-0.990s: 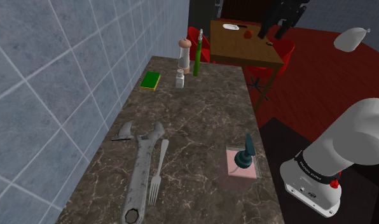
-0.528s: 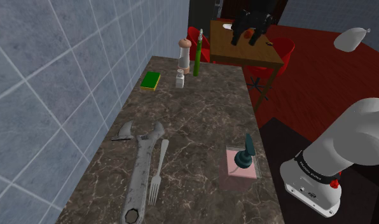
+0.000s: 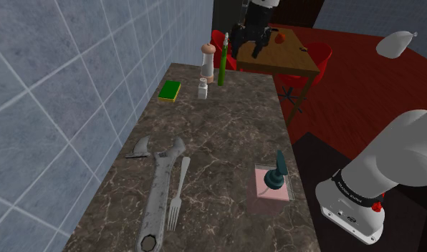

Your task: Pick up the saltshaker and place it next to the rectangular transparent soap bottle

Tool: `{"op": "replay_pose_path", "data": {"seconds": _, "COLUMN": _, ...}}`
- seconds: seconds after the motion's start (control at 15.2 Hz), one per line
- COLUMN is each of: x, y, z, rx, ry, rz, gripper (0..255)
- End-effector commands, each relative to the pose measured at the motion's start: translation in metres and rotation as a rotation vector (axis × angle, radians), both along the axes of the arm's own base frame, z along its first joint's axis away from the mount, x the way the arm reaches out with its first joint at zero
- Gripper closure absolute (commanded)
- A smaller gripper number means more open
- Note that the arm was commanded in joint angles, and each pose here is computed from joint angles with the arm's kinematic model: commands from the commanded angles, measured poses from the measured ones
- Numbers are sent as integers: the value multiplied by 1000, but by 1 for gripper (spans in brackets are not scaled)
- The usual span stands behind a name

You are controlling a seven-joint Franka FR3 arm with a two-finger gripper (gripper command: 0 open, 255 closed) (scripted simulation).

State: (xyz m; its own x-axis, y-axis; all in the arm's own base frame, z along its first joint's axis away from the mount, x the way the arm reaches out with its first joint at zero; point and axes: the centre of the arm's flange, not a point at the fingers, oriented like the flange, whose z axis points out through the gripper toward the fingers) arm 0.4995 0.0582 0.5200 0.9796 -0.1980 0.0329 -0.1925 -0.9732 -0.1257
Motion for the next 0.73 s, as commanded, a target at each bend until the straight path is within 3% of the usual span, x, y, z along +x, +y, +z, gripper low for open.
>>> {"op": "replay_pose_path", "data": {"seconds": 0.0, "x": 25, "y": 6, "z": -16, "rx": 0, "ry": 14, "rz": -3, "gripper": 0}}
{"op": "replay_pose_path", "data": {"seconds": 0.66, "x": 136, "y": 44, "z": -92, "rx": -1, "ry": 84, "rz": -14, "gripper": 0}}
